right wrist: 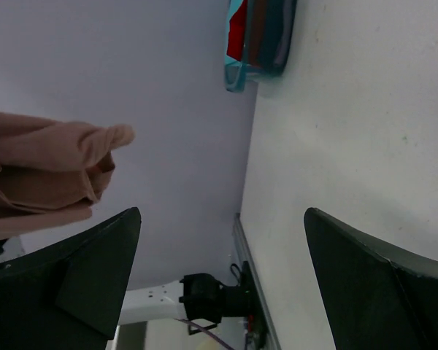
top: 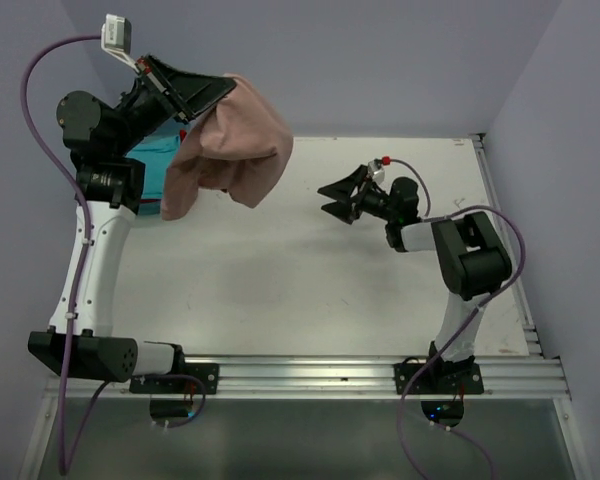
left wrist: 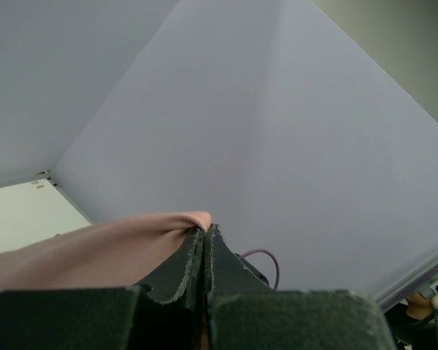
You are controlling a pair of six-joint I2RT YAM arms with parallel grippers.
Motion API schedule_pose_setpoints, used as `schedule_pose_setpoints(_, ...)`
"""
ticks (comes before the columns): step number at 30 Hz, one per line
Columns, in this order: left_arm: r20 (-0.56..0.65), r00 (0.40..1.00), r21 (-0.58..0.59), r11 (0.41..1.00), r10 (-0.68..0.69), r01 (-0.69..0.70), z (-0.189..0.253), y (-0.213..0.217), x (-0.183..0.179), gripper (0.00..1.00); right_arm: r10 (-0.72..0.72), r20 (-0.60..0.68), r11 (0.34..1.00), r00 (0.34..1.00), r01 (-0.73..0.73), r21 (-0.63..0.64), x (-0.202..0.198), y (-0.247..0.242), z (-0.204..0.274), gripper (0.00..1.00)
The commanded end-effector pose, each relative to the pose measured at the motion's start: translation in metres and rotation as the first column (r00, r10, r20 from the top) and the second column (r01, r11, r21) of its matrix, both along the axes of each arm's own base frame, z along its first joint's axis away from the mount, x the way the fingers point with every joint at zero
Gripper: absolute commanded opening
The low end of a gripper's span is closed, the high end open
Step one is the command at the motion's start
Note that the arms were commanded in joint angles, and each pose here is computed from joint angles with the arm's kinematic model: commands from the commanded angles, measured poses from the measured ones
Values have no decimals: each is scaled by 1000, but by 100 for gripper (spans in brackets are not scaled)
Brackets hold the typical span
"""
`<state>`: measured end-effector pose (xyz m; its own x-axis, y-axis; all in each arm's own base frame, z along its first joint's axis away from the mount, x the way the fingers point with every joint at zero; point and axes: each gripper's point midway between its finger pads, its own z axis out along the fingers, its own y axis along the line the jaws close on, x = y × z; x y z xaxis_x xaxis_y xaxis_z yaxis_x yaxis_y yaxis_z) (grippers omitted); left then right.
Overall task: Fold and stack the t-shirts
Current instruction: Flatten out the tshirt
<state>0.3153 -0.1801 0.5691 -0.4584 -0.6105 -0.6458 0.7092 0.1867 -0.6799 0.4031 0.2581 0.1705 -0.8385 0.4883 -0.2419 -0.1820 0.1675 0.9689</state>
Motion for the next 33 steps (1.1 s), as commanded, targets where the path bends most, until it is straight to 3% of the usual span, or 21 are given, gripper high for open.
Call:
schedule_pose_setpoints(1, 82, 996, -27, 999, -29, 31, 25, -4, -18, 0, 172, 245, 935, 954, -236, 264, -36, 18, 77, 99)
schedule_pose_setpoints(10, 30, 997, -20, 998, -67, 67, 6, -17, -12, 0, 254, 345, 952, 904, -296, 75, -52, 49, 87, 99)
schedule_pose_setpoints(24, 9, 971, -62, 969, -239, 239, -3, -72, -35, 0, 229, 364, 966, 903, -256, 28, -13, 67, 84, 99)
schedule_pose_setpoints(29, -8, 954, -70, 952, -300, 299, -8, -89, -42, 0, 245, 386, 959, 889, -281, 38, -20, 80, 88, 84)
schedule_pose_setpoints(33, -6, 945, -76, 942, -327, 326, -7, -96, -50, 0, 252, 398, 957, 882, -289, 35, -21, 83, 88, 84)
